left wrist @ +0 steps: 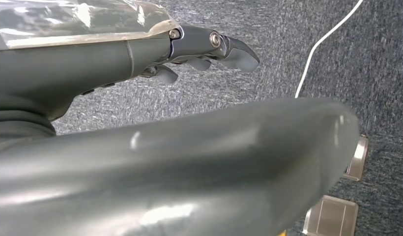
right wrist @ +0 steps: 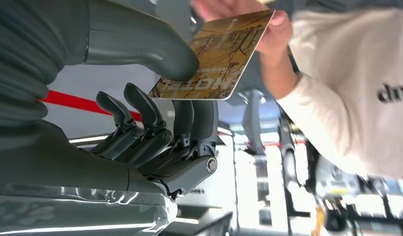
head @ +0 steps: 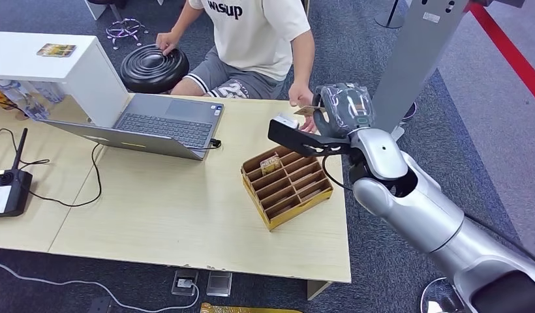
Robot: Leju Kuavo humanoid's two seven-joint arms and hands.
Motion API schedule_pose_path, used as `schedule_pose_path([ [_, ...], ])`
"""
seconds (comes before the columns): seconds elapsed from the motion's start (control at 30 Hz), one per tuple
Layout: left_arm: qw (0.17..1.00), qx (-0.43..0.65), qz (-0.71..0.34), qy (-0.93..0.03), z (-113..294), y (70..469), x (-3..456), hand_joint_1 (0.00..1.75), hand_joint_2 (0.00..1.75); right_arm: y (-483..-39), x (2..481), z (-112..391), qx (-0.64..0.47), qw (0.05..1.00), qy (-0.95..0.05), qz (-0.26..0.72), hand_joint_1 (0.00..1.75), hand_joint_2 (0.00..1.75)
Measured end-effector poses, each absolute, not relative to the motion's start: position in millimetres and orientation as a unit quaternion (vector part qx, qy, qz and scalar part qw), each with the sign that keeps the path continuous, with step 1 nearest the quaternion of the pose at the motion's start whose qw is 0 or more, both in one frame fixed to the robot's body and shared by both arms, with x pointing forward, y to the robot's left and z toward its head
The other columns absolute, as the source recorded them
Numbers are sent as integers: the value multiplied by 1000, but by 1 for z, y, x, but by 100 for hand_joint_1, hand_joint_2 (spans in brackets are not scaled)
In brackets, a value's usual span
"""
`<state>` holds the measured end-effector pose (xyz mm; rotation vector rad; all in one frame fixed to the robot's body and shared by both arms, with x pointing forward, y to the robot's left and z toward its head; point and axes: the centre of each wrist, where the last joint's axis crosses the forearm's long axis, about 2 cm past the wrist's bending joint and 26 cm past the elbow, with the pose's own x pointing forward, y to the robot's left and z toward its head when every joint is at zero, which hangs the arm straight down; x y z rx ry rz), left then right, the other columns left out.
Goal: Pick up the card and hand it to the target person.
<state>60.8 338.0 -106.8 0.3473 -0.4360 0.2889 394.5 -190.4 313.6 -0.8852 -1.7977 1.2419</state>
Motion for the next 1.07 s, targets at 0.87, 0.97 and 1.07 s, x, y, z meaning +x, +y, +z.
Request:
schedule_pose_path([
  [0.87, 954, 173, 118, -214, -107, 330, 63, 0, 44, -201, 397, 234, -293, 339, -840, 305, 0, 175],
  [0.97, 953, 175, 120, -217, -107, 330, 63, 0, 0, -198, 397, 231, -285, 351, -841, 297, 0, 175],
  [1.07, 952, 178, 124, -215, -107, 330, 63, 0, 0, -197, 397, 228, -262, 372, -844, 285, 0, 175],
])
